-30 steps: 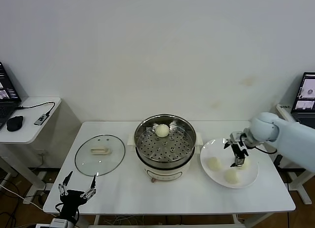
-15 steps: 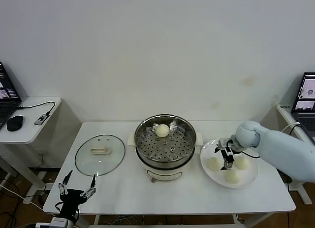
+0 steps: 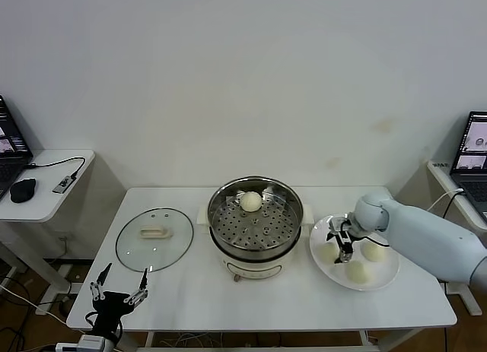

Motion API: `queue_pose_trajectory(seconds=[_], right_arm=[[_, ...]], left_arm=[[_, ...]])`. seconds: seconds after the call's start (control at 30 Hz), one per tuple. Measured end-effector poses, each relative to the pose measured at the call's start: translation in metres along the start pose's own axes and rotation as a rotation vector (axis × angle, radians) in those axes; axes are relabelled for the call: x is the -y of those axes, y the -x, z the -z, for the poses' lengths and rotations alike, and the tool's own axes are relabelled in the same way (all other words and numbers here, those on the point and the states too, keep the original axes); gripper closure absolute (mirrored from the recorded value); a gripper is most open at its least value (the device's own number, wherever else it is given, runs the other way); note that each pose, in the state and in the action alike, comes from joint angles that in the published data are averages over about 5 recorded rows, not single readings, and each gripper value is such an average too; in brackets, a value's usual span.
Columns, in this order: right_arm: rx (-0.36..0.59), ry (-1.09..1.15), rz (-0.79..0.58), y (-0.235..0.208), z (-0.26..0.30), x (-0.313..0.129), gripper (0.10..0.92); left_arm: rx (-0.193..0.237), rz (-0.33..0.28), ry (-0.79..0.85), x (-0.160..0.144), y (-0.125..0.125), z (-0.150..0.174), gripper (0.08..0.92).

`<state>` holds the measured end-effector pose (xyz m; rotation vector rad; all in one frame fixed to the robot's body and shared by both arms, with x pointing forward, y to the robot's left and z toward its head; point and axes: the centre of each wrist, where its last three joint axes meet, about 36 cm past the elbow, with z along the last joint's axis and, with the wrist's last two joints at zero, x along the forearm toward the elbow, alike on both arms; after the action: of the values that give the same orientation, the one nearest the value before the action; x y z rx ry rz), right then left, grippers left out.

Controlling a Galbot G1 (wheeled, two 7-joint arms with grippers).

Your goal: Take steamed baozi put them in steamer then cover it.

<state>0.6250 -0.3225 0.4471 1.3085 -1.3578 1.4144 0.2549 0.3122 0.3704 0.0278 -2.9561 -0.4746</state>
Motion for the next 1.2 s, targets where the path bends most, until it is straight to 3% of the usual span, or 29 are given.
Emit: queue_pose_trajectory(seconds=[0.33,0.67,0.93,1.2], right_arm=[[-0.007,0.013,-0.009,-0.029,-0.009,0.008,0.394],[-0.006,0.045,-0.087,-0.118,-0.018,0.027,0.392],[0.046,0.012,-0.169,-0.197,0.025,0.05,0.386],[0.136,0.008,-0.185,-0.218,0.1,0.071,0.378]], left_arm=[[0.005,0.002,0.005,-0.002,-0.002,0.003,0.177],[0.015,-0.006,0.003,-0.001,0.002,0.005,0.177],[0.024,-0.014,0.007,-0.002,0.006,0.007,0.177],[0.026,-0.006,0.001,-0.003,0.008,0.007,0.177]])
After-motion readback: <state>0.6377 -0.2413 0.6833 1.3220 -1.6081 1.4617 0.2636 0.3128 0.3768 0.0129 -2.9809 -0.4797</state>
